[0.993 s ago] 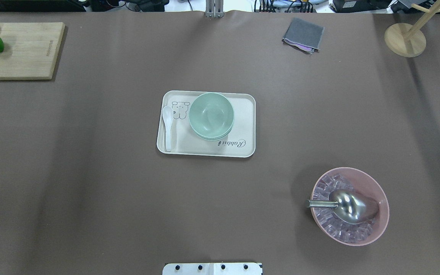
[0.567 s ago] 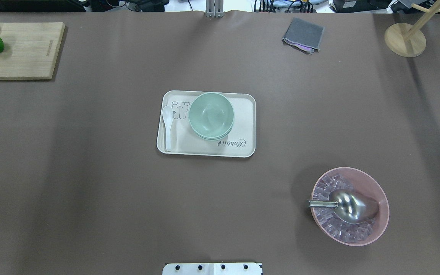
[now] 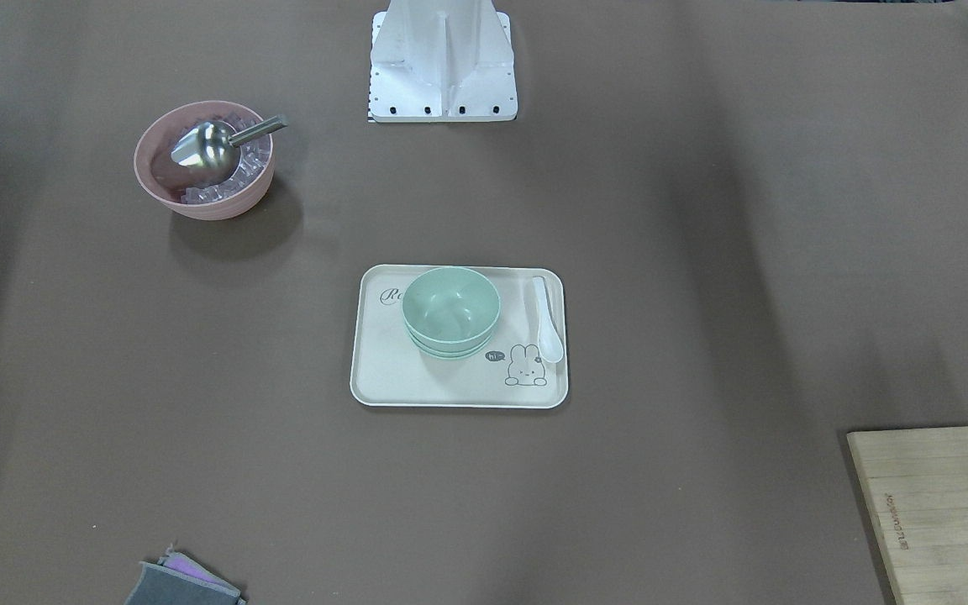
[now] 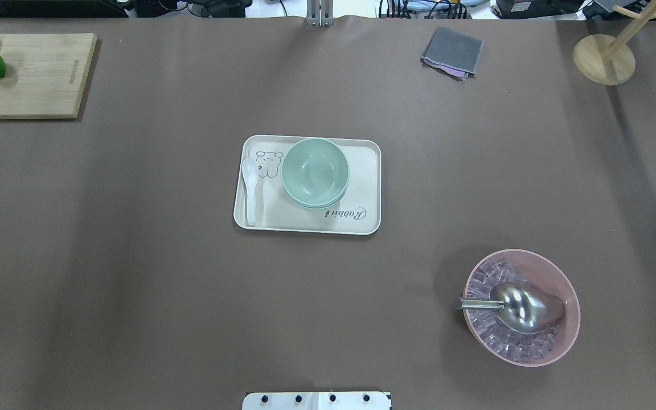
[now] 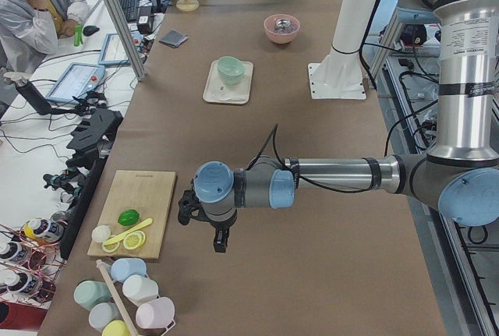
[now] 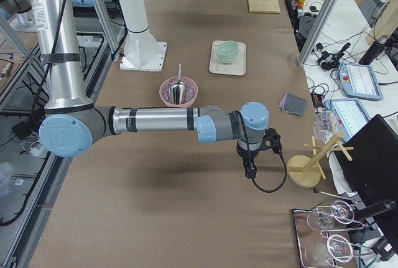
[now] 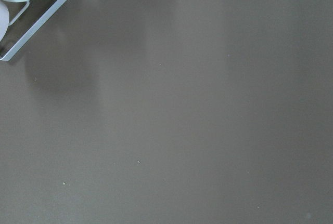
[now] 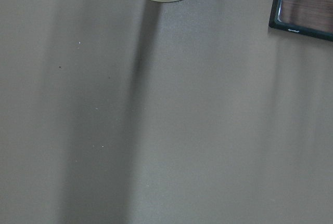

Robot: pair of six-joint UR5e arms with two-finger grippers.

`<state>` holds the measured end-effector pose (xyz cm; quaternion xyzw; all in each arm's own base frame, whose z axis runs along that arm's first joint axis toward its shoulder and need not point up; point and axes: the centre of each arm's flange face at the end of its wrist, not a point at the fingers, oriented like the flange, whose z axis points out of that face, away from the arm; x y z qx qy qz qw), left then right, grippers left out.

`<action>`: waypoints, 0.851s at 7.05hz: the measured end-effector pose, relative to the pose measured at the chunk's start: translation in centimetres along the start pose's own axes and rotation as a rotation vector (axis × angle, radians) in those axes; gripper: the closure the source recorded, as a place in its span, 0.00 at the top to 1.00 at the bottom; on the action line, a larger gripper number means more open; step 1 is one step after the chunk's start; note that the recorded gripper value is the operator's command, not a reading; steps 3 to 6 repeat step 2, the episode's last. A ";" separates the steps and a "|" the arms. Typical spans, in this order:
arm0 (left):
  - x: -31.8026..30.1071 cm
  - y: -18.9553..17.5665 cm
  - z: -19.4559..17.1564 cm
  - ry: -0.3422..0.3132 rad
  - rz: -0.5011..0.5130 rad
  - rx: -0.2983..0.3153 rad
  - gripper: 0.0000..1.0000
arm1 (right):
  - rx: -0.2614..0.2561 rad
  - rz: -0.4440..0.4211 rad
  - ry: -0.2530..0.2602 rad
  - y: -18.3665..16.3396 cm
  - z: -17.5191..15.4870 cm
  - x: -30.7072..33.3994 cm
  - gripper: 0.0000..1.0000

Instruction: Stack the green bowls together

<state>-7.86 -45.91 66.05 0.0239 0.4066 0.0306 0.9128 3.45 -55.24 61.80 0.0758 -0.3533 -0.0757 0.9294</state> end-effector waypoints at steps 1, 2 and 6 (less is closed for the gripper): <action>0.2 -0.1 -0.2 0.000 0.005 0.004 0.98 | 0.000 0.000 0.000 0.0 0.0 0.0 1.00; 0.2 -0.2 -0.2 -0.001 0.006 0.005 0.98 | 0.000 0.000 -0.001 0.0 0.0 0.0 1.00; 0.2 -0.2 -0.2 -0.001 0.006 0.005 0.98 | 0.000 0.000 -0.001 0.0 0.0 0.0 1.00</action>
